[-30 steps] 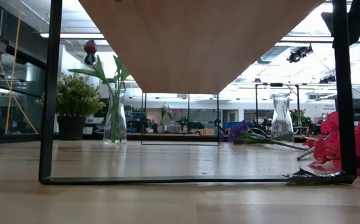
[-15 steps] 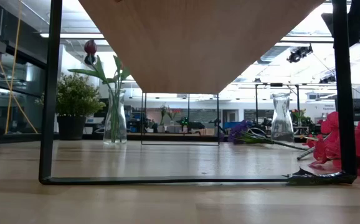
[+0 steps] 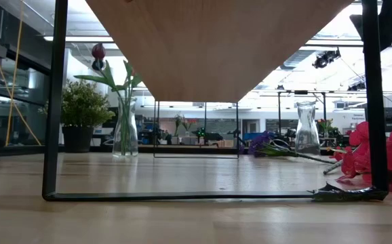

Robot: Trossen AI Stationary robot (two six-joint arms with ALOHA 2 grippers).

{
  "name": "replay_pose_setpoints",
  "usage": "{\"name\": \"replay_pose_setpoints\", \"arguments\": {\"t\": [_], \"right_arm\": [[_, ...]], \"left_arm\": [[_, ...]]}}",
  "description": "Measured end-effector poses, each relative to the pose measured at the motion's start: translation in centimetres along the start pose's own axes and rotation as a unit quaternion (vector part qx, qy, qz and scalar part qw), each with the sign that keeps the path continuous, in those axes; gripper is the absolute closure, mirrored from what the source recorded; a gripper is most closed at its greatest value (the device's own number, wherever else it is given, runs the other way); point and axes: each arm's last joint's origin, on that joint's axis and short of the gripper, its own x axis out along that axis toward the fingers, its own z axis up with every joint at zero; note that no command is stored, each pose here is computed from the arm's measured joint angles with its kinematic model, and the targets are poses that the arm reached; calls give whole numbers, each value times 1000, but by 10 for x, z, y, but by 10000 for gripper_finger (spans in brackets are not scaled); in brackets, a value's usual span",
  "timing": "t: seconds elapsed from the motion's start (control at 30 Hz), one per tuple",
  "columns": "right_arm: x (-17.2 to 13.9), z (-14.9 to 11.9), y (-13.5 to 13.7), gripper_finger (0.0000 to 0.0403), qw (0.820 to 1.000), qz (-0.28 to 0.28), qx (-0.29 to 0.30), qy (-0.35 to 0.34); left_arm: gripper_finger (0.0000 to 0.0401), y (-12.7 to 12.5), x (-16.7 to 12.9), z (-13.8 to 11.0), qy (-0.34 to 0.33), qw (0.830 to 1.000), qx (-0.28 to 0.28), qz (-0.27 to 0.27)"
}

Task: Pick and place flowers into a vace then onto a shelf
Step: Put the yellow flower into the left transparent vase

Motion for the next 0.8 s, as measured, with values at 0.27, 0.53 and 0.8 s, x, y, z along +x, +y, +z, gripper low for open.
{"name": "replay_pose_setpoints", "arguments": {"t": [0.27, 0.53, 0.8], "right_arm": [[0, 0, 0, 131, 1000, 0, -1, 2], [0, -2, 0, 134, 1000, 5, -3, 9], [0, -2, 1, 135, 1000, 14, -3, 10]], "left_arm": [[364, -8, 0, -14, 0, 1000, 3, 0], [354, -12, 0, -22, 0, 1000, 1, 0], [338, -13, 0, -23, 12, 1000, -3, -5]]}}
